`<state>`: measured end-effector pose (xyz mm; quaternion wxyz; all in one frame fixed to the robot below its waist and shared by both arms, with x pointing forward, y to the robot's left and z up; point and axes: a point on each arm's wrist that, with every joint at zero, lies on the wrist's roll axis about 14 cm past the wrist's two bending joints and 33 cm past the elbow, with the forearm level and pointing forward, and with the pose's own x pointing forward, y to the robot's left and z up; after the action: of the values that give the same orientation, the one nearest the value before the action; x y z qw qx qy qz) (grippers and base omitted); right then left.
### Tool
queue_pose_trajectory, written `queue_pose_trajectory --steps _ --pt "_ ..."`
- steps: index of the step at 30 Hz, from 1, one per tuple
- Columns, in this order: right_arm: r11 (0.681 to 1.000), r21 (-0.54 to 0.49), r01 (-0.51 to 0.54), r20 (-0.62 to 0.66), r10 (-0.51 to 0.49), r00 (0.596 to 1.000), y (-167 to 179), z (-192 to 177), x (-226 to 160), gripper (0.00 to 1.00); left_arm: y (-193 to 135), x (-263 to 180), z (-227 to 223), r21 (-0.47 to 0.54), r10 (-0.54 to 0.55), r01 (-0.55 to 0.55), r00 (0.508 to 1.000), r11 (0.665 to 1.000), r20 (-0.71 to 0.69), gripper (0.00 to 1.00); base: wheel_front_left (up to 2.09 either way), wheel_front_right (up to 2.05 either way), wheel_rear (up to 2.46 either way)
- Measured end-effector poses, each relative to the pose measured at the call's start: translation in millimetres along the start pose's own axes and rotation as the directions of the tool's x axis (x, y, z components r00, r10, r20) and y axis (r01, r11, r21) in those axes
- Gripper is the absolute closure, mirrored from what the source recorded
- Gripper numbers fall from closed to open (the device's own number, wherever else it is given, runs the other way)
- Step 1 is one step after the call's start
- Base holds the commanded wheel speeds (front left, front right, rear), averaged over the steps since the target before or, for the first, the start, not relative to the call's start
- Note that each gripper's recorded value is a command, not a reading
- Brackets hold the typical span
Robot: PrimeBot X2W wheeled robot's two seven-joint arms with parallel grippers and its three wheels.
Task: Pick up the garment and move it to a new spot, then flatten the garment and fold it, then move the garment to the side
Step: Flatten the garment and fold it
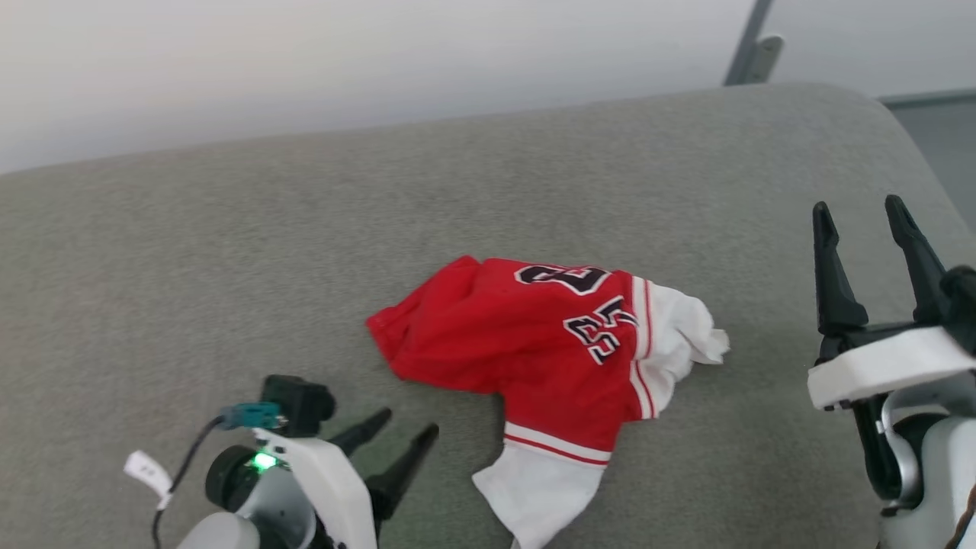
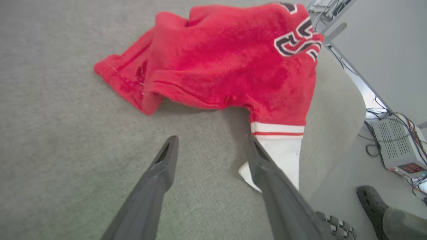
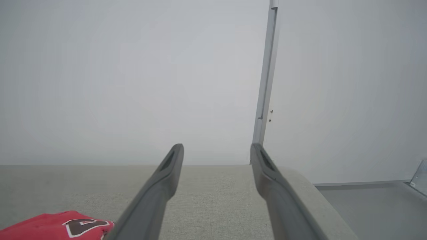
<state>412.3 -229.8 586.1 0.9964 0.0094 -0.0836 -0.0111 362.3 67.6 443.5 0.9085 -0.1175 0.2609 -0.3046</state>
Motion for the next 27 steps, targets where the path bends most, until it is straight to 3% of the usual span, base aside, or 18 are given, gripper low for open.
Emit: queue_pose_trajectory --steps 7,20,21,22,27 --pt "0.996 -0.005 0.084 0.012 -0.084 0.996 -19.0 -12.4 -20.0 0.00 -28.1 27.1 -31.9 0.023 -0.089 0.096 0.971 0.995 -0.221 0.00 0.00 0.00 0.00" --pt "0.990 0.019 0.139 -0.031 -0.139 0.990 -32.8 -36.4 -26.9 0.00 -36.1 52.0 -76.0 0.134 -0.085 0.164 0.881 0.977 -0.465 0.00 0.00 0.00 0.00" --pt "0.990 0.023 0.140 -0.030 -0.139 0.990 -33.1 -36.9 -26.0 0.00 -36.1 54.5 -76.4 0.142 -0.083 0.167 0.881 0.976 -0.466 0.15 0.00 0.00 0.00" --pt "0.990 0.024 0.141 -0.029 -0.140 0.990 -33.2 -37.6 -25.8 0.00 -35.8 56.2 -77.2 0.154 -0.081 0.172 0.880 0.973 -0.467 1.00 0.00 0.00 0.00" --pt "0.989 0.043 0.141 -0.036 -0.139 0.990 -32.0 -42.8 -23.8 0.00 -25.2 59.9 -76.7 0.182 -0.053 0.154 0.884 0.971 -0.464 1.00 0.00 0.00 0.00"
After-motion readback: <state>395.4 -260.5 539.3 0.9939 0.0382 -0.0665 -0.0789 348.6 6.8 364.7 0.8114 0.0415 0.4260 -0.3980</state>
